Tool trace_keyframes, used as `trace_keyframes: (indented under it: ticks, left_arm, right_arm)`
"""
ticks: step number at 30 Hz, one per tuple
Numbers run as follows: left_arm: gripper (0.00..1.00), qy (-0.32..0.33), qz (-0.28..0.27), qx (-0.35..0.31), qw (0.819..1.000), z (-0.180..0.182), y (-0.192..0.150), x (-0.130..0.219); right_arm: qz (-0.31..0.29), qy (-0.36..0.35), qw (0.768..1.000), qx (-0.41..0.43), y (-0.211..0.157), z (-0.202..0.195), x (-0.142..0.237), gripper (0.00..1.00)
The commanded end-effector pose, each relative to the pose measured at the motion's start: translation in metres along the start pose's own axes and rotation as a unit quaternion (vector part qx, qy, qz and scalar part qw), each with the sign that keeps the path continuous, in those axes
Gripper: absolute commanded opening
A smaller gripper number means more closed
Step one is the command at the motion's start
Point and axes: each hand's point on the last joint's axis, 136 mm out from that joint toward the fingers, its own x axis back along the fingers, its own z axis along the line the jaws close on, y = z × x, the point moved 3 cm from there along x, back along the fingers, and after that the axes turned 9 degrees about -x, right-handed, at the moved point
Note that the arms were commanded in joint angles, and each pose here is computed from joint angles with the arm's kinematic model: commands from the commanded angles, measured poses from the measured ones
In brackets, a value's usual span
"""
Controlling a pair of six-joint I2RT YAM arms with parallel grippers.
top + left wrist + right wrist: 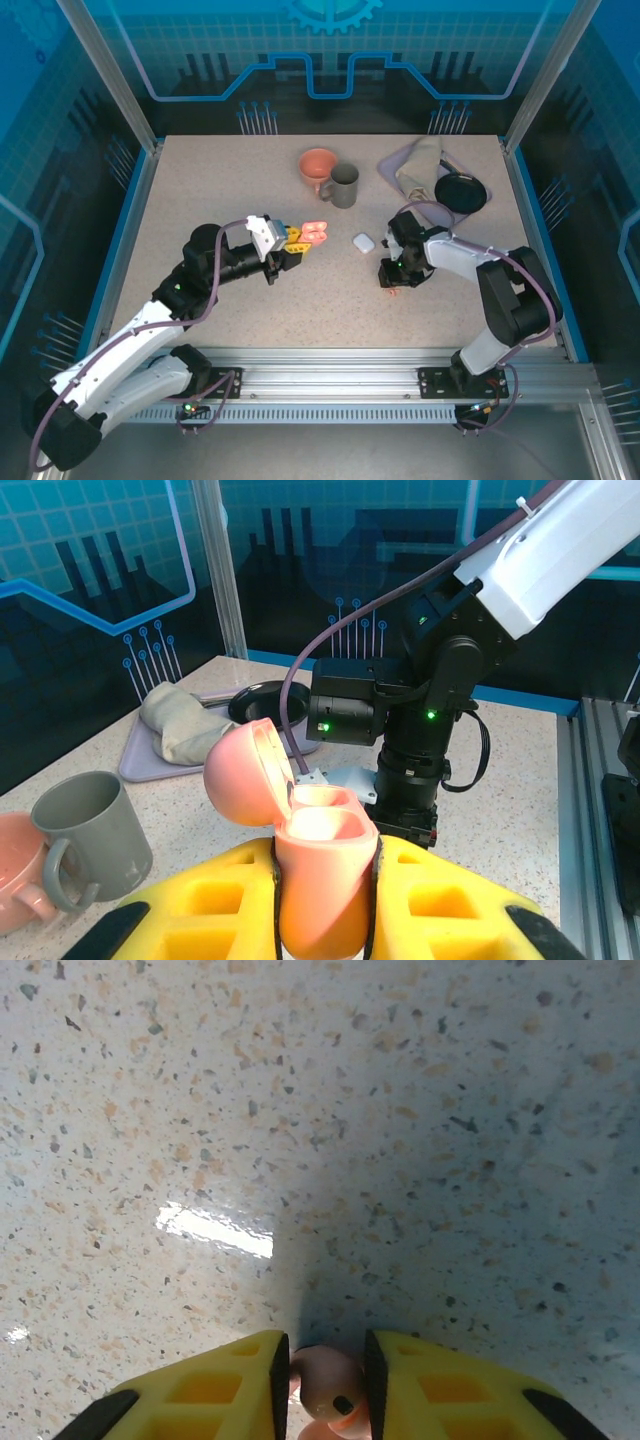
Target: Insert the wireless bluetooth earbuds into the charging case
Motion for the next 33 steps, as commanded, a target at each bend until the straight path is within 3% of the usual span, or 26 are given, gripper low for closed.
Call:
trace_keyframes:
  ticks: [1, 12, 23, 29, 33]
  left_arm:
    - [0.0, 0.005, -0.008, -0.009, 1.0, -0.001, 0.007, 0.004]
    - [0.0, 0.005, -0.006, -0.006, 1.0, -0.001, 0.006, 0.004]
    - [0.0, 0.006, 0.001, 0.029, 1.0, 0.001, -0.002, -0.003]
    - [0.0, 0.006, 0.011, 0.078, 0.997, 0.005, -0.01, -0.013]
    - [0.0, -0.001, 0.02, 0.107, 0.994, 0.006, -0.013, -0.02]
  right_arm:
    - [0.025, -0.008, 1.0, 0.01, -0.008, 0.001, -0.002, 0.26]
    - [-0.004, 0.034, 0.999, 0.008, 0.001, 0.015, 0.009, 0.22]
    - [-0.114, 0.084, 0.988, 0.056, 0.02, 0.031, 0.046, 0.21]
    - [-0.205, 0.125, 0.966, 0.098, 0.029, 0.047, 0.092, 0.21]
    - [-0.29, 0.167, 0.931, 0.146, 0.032, 0.066, 0.14, 0.2]
